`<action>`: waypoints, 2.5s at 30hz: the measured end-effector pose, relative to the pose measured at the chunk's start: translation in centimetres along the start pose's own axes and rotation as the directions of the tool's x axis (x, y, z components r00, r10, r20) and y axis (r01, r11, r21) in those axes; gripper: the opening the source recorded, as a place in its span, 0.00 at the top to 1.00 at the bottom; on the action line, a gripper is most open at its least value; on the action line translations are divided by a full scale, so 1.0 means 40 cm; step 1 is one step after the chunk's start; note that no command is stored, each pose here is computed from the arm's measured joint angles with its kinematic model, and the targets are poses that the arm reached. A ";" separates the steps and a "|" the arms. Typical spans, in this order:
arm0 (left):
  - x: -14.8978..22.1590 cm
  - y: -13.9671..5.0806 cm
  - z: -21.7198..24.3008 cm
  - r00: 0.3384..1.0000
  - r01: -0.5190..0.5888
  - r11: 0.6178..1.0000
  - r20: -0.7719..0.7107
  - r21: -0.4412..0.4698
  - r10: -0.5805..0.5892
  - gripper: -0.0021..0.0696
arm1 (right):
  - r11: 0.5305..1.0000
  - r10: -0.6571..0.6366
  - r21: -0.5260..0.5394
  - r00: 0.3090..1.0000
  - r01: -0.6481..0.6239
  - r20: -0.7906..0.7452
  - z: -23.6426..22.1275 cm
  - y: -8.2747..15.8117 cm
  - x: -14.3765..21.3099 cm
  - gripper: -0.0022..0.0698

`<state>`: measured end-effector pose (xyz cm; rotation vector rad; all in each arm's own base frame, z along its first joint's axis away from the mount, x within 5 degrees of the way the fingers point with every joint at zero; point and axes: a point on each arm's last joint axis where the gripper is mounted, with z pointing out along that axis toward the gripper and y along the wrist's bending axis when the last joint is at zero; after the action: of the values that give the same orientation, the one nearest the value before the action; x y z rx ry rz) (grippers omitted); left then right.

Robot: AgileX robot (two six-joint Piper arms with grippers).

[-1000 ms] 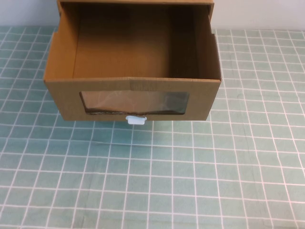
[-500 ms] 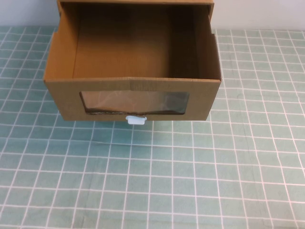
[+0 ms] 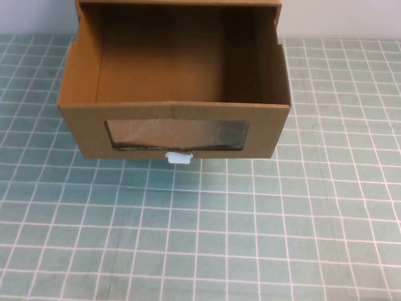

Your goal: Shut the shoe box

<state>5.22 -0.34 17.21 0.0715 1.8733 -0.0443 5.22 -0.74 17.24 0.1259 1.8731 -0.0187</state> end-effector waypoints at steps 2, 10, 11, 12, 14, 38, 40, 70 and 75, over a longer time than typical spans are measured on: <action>0.000 0.000 0.000 1.000 0.000 1.000 0.000 0.000 0.000 0.98 | 1.000 0.000 0.000 1.000 0.000 0.000 0.000 0.000 0.000 0.99; 0.000 0.000 0.000 1.000 0.000 1.000 0.000 0.000 0.000 0.98 | 1.000 0.000 0.000 1.000 0.000 0.000 0.000 0.000 0.000 0.99; 0.000 0.000 0.000 1.000 0.000 1.000 0.000 0.000 0.000 0.98 | 1.000 0.000 0.000 1.000 0.000 0.000 0.000 0.000 0.000 0.99; 0.000 0.000 0.000 1.000 0.000 1.000 0.000 0.000 0.000 0.98 | 1.000 -0.002 0.001 1.000 0.002 0.000 0.000 0.000 0.000 0.99; 0.000 0.000 0.000 1.000 -0.005 1.000 0.000 -0.002 0.005 0.98 | 1.000 -0.019 0.007 1.000 0.019 0.002 0.000 -0.002 -0.001 0.99; -0.138 -0.008 -0.047 0.782 -0.088 0.996 0.618 -0.022 0.082 0.98 | 0.977 0.014 -0.173 0.770 0.125 0.637 -0.055 0.048 -0.139 0.99; -0.143 -0.009 -0.051 0.765 -0.088 0.996 0.639 -0.021 0.081 0.98 | 0.971 0.032 -0.191 0.715 0.144 0.699 -0.069 0.054 -0.152 0.99; -0.209 -0.011 -0.126 0.466 0.040 0.984 0.868 0.175 -0.173 0.98 | 0.947 0.245 -0.297 0.328 0.118 0.912 -0.199 0.048 -0.273 0.99; -0.271 -0.005 -0.171 0.413 0.065 0.978 0.887 0.199 -0.208 0.98 | 0.944 0.295 -0.324 0.280 0.062 0.914 -0.267 0.036 -0.354 0.99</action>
<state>1.94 -0.37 29.58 -0.0219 0.7370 -0.2755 -0.59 0.42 34.00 0.0176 0.5646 0.2555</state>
